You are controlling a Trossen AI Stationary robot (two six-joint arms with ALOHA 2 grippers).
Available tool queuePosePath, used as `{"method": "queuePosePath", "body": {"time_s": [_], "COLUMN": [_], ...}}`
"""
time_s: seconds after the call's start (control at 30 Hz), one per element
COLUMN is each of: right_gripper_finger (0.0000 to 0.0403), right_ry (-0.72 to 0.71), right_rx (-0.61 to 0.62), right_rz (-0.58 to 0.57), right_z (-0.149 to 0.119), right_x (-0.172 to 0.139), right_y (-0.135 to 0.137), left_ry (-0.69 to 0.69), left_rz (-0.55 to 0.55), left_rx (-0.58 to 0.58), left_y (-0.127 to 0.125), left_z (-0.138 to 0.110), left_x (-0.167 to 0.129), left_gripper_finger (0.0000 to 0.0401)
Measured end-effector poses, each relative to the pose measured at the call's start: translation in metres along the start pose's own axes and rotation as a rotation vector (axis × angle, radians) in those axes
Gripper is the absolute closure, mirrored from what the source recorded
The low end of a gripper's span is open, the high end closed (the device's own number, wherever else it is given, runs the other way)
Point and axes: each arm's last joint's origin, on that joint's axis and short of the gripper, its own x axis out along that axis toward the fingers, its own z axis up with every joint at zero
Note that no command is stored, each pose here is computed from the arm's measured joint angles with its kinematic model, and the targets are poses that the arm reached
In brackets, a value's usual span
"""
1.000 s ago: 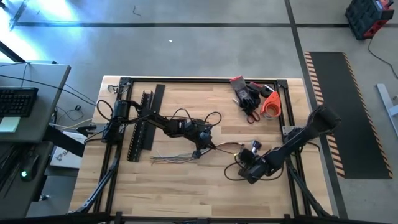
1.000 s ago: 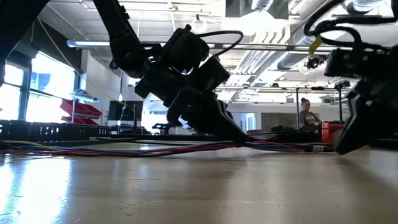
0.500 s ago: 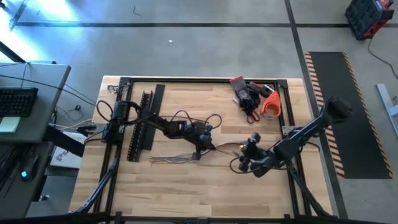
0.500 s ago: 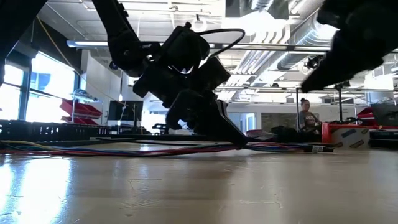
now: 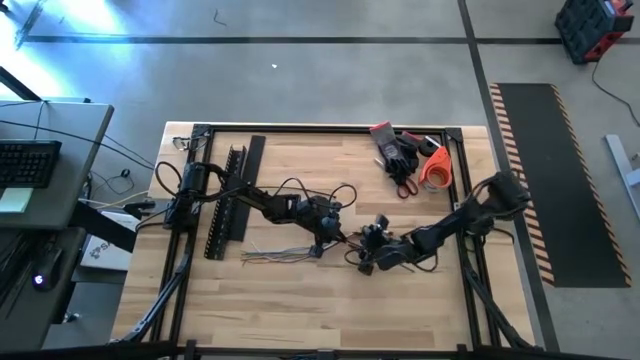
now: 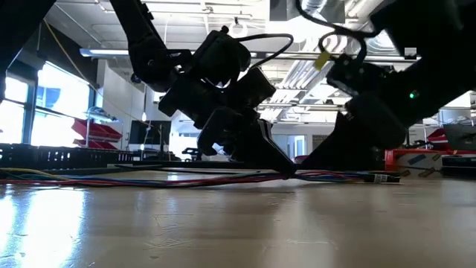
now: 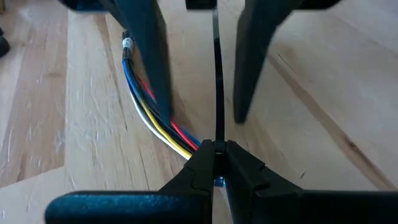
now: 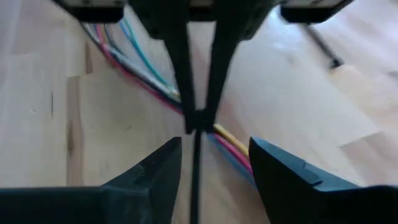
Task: Ziptie cables
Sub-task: Wrap the cables together using the left black zip tie
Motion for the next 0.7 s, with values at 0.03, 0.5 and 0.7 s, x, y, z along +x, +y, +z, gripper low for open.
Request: {"method": "queuePosePath", "body": {"time_s": [0.03, 0.5, 0.7], "right_gripper_finger": [0.0236, 0.0374, 0.0398], "right_ry": [0.004, -0.012, 0.009], "right_rx": [0.000, 0.019, 0.037], "right_rz": [0.006, 0.029, 0.021], "right_z": [-0.0007, 0.0003, -0.0013], "right_x": [0.0031, 0.0083, 0.0082], "right_y": [0.0010, 0.0053, 0.0047], "left_ry": [0.000, 0.004, 0.003], "left_rz": [-0.001, -0.002, 0.003], "left_rx": [0.000, 0.000, -0.002], "left_y": [-0.0003, -0.0014, -0.0011], "left_z": [0.0001, -0.0001, 0.0000], "left_x": [0.0001, 0.0003, 0.0002], "left_gripper_finger": [0.0398, 0.0398, 0.0377]}}
